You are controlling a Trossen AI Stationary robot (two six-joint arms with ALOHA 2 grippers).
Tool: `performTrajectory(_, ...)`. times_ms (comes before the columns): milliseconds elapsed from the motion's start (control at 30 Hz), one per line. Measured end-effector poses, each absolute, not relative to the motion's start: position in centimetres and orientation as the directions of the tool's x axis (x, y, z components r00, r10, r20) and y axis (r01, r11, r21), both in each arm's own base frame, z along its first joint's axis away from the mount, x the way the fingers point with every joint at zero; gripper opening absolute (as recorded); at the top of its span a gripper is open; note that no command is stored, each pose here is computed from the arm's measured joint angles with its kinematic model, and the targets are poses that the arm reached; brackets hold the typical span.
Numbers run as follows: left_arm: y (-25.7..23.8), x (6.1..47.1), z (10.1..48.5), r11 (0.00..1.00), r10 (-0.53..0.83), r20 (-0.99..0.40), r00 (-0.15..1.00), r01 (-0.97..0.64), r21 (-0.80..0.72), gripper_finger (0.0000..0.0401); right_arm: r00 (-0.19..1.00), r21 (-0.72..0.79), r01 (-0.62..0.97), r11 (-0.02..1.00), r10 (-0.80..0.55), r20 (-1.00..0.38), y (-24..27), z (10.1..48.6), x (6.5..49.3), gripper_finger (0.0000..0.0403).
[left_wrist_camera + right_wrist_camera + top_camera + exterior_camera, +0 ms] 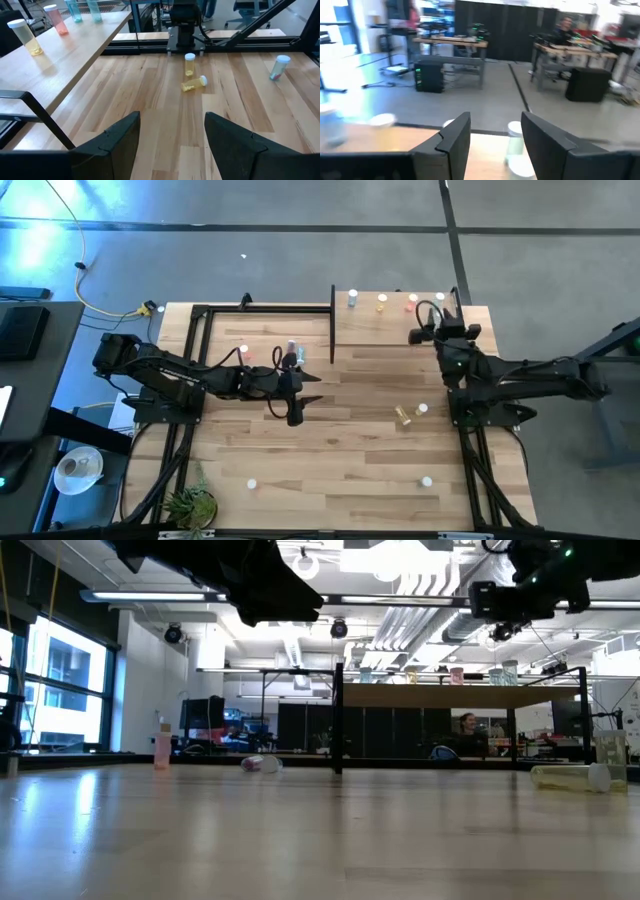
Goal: Pick and place medicine bottles onto shelf by color
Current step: Put the right yellow medicine bottle aligned with the other yellow medicine bottle on the shelf
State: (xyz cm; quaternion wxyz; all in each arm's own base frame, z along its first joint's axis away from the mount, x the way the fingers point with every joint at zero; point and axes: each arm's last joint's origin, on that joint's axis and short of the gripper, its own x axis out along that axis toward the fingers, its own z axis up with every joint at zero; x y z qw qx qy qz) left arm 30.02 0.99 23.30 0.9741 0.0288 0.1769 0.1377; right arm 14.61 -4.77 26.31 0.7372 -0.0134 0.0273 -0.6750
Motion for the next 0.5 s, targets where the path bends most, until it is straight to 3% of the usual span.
performTrajectory(167,1.1,30.0,23.2,0.953,0.301,-0.345,0.889,-0.265,0.150,0.0213,0.229,-0.149,0.962,0.229,-0.973,-0.014,-2.7,26.9,15.1,0.0168)
performTrajectory(500,1.7,29.8,23.1,0.930,0.366,-0.353,0.861,-0.321,0.181,0.0213,0.506,-0.179,0.846,0.502,-0.862,-0.030,0.6,28.1,15.6,0.0168)
